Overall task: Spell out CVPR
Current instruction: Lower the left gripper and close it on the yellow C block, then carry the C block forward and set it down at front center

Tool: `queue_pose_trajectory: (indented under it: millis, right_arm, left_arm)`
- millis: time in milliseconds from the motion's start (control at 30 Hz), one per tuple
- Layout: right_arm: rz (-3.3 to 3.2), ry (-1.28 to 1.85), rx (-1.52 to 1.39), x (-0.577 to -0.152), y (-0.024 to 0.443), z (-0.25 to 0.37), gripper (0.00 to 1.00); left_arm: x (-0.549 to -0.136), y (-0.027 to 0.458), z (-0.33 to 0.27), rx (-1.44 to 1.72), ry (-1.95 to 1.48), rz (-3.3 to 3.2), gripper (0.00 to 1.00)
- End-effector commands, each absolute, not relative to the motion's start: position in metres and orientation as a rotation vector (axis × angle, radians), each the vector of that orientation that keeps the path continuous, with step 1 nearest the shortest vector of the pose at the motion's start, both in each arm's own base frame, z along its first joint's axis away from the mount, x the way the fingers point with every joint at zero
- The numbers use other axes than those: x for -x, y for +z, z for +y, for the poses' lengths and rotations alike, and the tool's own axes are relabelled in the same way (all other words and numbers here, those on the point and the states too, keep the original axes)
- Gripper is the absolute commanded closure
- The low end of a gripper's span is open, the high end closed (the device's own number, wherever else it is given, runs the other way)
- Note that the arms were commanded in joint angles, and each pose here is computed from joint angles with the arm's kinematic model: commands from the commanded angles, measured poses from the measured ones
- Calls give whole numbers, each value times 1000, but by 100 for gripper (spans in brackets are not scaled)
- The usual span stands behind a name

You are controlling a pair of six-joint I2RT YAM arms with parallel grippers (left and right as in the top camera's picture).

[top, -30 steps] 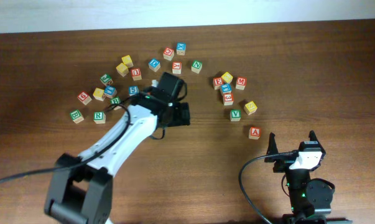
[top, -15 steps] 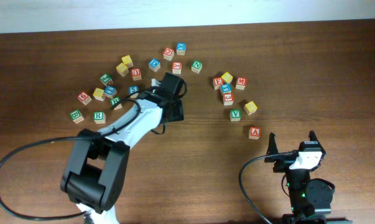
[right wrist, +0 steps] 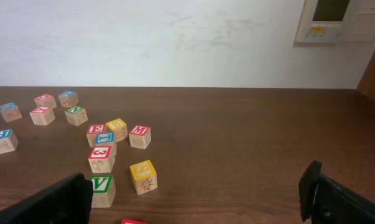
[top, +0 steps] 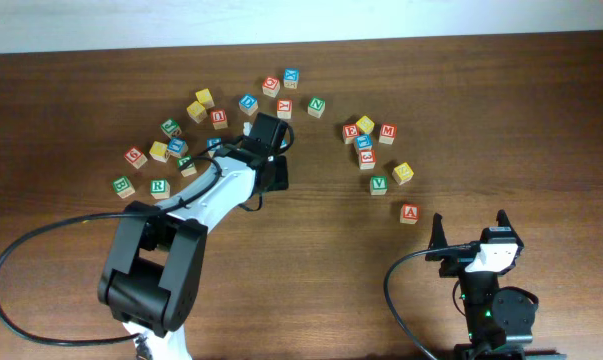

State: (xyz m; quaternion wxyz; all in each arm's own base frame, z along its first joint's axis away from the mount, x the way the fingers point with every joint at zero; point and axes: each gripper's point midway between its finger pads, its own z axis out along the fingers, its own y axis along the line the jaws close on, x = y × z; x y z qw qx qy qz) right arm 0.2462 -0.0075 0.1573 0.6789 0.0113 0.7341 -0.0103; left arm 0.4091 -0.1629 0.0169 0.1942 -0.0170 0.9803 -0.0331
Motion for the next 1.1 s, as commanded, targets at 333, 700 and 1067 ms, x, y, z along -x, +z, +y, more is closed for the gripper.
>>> queue_pose_trajectory:
  millis: [333, 700, 1067]
  right_arm:
    - [1653, -24, -32, -246, 155, -8, 2]
    - [1653, -24, -32, -246, 155, -8, 2]
    - [1653, -24, -32, -246, 155, -8, 2]
  left_arm:
    - [-408, -1, -160, 11, -31, 2780, 60]
    - [-420, 25, -165, 16, -66, 2723, 70]
    - [-410, 21, -161, 12, -45, 2765, 71]
